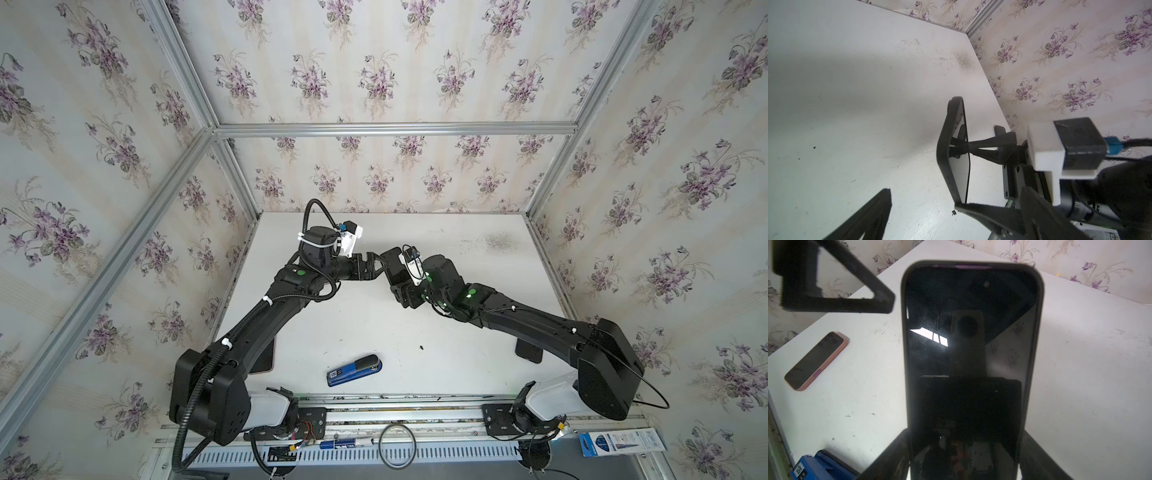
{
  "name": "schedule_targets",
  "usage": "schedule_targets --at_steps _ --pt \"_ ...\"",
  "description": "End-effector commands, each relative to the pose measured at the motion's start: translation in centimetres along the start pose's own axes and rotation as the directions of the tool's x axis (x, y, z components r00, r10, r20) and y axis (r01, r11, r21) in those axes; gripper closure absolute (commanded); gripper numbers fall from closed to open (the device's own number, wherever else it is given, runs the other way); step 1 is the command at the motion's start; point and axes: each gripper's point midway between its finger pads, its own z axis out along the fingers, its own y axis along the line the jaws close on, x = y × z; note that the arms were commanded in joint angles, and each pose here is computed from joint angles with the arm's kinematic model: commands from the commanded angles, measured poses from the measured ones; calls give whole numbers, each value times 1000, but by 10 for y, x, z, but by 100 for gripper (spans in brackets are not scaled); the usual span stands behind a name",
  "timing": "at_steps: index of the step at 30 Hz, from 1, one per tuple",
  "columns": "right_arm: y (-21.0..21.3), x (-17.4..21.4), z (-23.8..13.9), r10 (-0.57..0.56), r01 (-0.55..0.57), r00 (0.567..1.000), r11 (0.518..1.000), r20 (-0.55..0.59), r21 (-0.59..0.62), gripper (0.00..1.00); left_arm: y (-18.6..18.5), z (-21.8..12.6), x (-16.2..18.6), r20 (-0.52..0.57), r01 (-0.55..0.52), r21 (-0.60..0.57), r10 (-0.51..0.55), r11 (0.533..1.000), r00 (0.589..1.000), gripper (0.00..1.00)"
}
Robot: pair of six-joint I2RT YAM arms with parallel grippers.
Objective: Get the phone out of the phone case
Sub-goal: 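Lift the phone toward the left gripper and grasp its far end with left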
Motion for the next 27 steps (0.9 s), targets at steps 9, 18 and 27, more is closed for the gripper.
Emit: schedule_targets --at_steps 9,18,27 --pt "29 -20 -7 -50 54 993 998 105 -36 59 1 3 -7 5 29 35 -29 999 1000 37" --pt "32 -20 -9 -63 67 992 997 107 -36 59 0 7 -4 -18 40 59 -39 997 999 59" --pt "31 -19 -10 -67 71 992 997 104 -34 59 -3 9 -3 -35 44 84 -41 995 999 91"
